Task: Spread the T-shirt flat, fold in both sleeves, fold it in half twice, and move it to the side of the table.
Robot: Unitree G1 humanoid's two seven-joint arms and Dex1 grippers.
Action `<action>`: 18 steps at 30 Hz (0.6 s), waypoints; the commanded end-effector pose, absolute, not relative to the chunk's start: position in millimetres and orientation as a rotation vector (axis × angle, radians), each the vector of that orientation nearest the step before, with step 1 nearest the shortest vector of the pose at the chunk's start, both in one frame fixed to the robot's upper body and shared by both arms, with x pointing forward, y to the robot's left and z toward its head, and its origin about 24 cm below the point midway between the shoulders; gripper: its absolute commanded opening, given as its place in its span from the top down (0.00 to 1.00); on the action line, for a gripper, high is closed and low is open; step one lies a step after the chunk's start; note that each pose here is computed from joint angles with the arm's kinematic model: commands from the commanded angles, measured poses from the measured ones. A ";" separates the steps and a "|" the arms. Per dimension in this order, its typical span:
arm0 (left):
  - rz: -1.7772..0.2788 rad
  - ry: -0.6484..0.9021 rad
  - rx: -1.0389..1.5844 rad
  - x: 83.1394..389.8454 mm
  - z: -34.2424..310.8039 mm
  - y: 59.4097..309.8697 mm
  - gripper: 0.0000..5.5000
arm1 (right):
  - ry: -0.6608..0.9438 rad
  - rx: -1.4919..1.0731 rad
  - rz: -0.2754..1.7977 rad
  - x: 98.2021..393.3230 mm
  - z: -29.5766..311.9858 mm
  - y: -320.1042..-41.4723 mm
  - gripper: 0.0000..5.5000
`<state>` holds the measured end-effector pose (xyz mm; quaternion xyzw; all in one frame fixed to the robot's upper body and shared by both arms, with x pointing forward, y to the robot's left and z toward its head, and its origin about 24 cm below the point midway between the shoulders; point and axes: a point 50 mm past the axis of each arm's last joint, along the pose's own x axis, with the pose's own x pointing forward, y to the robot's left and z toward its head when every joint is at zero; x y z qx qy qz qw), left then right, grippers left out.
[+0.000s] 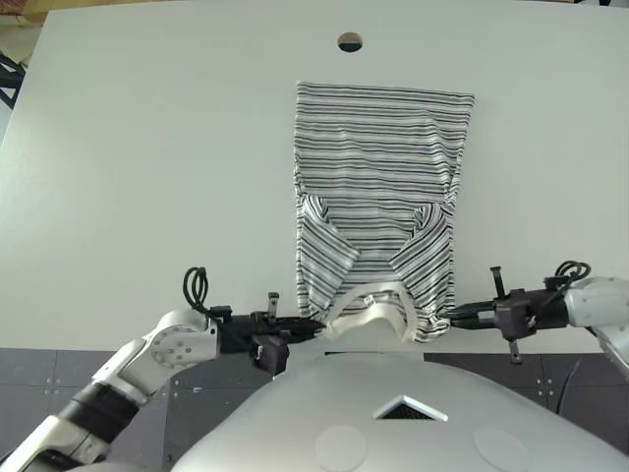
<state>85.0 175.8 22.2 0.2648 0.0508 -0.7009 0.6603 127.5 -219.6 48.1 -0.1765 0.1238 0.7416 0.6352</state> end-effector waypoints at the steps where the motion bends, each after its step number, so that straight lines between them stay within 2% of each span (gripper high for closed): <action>1: -1.659 0.271 0.384 91.6 58.1 175.4 0.98 | 0.297 -0.256 1.705 142.3 79.1 -221.7 0.98; 6: -1.689 0.285 0.256 95.7 82.1 168.3 0.98 | 0.296 -0.189 1.712 144.6 94.3 -222.7 0.98; 8: -1.629 0.226 0.292 107.8 86.5 166.6 0.98 | 0.218 -0.210 1.669 152.6 98.5 -219.8 0.98; 12: -1.384 0.011 0.416 152.6 95.0 166.7 0.98 | 0.046 -0.276 1.532 175.9 101.4 -212.4 0.98; 16: -1.138 -0.099 0.602 201.3 92.0 175.3 0.98 | -0.051 -0.355 1.388 202.8 100.1 -209.8 0.98; 18: -1.086 -0.129 0.645 215.2 89.2 176.0 0.98 | -0.079 -0.390 1.312 216.8 98.4 -209.7 0.98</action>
